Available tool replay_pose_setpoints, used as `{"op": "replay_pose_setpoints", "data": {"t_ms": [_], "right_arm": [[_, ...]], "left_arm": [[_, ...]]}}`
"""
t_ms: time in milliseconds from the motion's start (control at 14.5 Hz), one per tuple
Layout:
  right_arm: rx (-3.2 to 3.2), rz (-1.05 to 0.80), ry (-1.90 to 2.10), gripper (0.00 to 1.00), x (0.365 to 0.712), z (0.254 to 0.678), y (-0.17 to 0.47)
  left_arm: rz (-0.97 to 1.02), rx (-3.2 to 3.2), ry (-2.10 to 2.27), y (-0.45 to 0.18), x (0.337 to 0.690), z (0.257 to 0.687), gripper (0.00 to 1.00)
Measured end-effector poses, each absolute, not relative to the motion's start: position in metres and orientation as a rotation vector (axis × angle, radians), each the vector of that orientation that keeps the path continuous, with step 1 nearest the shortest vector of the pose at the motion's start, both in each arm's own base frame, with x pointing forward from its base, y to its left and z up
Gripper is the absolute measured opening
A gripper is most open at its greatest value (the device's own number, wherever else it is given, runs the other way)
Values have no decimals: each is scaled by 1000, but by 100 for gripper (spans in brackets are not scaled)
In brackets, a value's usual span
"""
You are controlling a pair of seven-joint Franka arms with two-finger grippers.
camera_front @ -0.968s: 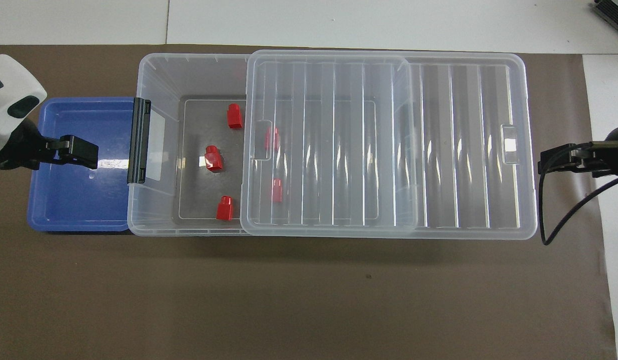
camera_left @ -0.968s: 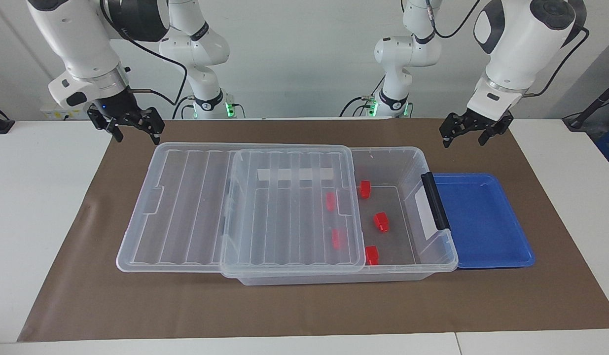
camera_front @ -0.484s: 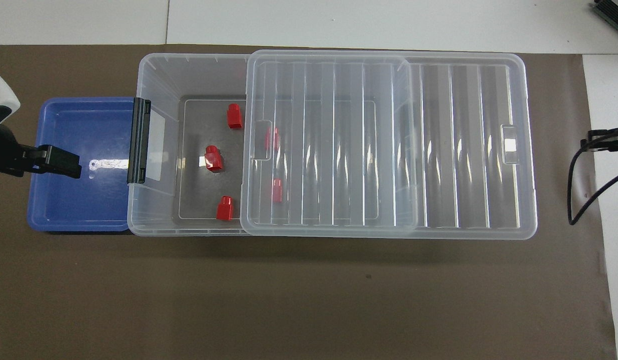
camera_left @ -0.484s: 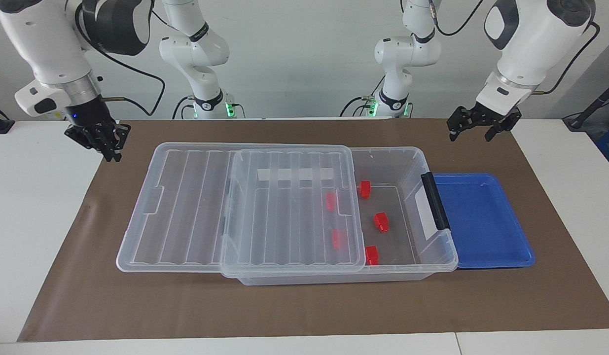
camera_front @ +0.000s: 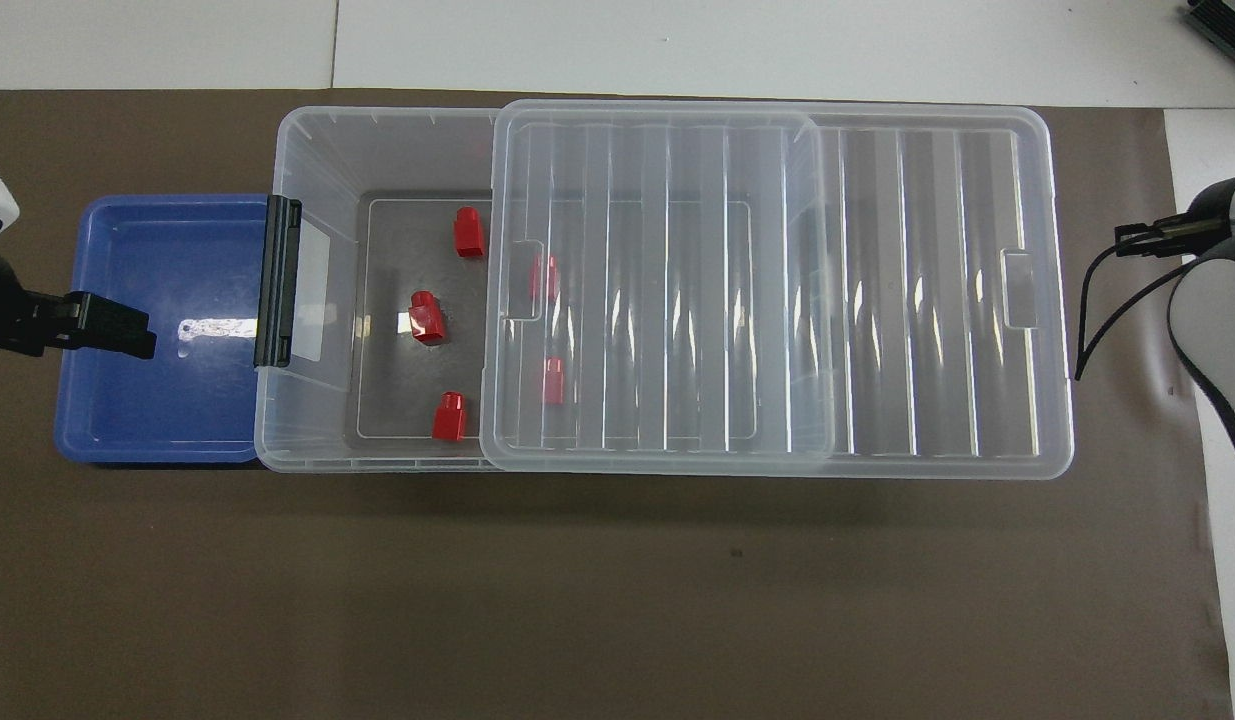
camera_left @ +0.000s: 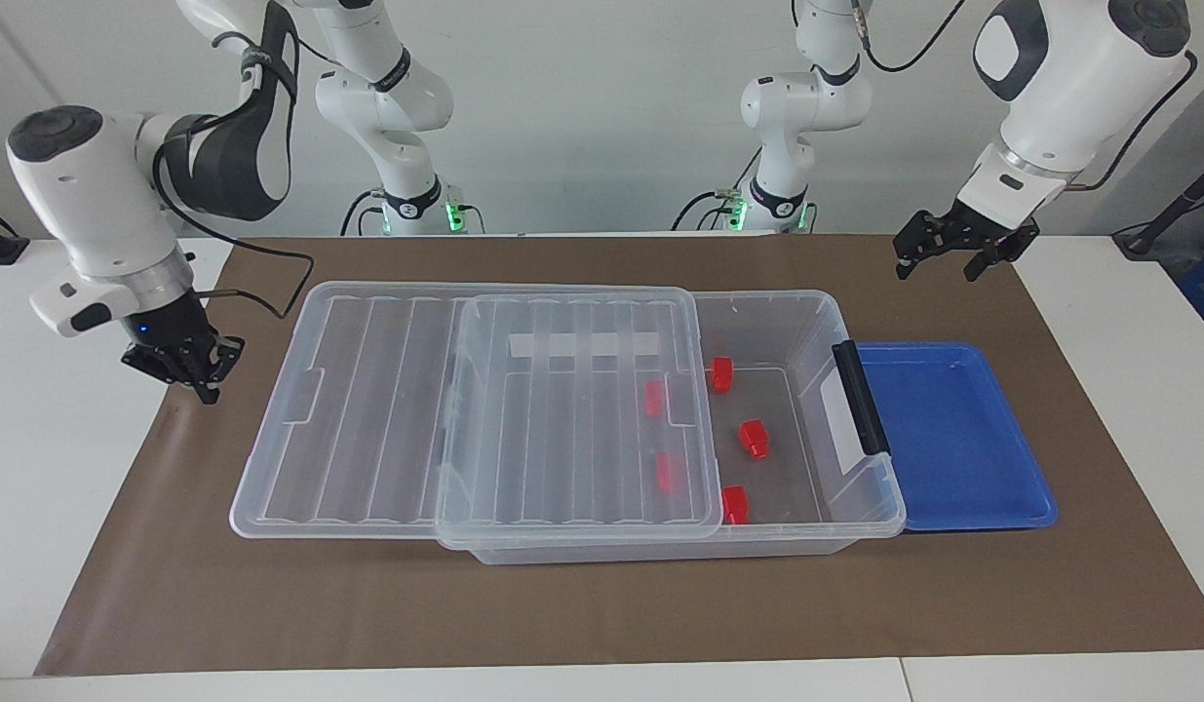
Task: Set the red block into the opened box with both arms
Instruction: 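Reach the right gripper to the lid edge and grasp it, then slide the lid back over the box opening with the right gripper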
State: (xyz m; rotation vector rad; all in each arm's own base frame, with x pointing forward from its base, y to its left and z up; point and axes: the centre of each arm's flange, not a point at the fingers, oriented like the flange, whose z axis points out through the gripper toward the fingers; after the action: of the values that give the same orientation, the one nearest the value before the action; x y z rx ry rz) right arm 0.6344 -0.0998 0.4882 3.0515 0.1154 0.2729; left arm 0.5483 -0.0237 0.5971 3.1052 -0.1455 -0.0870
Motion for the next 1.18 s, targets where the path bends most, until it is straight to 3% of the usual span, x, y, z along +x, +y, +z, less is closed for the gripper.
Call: {"op": "replay_pose_setpoints", "data": {"t_ms": [346, 1175], "right_arm": [[3127, 288, 109, 1, 649, 457, -80], [3180, 293, 168, 1, 655, 457, 31]], "left_arm": [[-90, 3105, -143, -23, 547, 594, 100], [-80, 3106, -140, -22, 546, 594, 100]]}}
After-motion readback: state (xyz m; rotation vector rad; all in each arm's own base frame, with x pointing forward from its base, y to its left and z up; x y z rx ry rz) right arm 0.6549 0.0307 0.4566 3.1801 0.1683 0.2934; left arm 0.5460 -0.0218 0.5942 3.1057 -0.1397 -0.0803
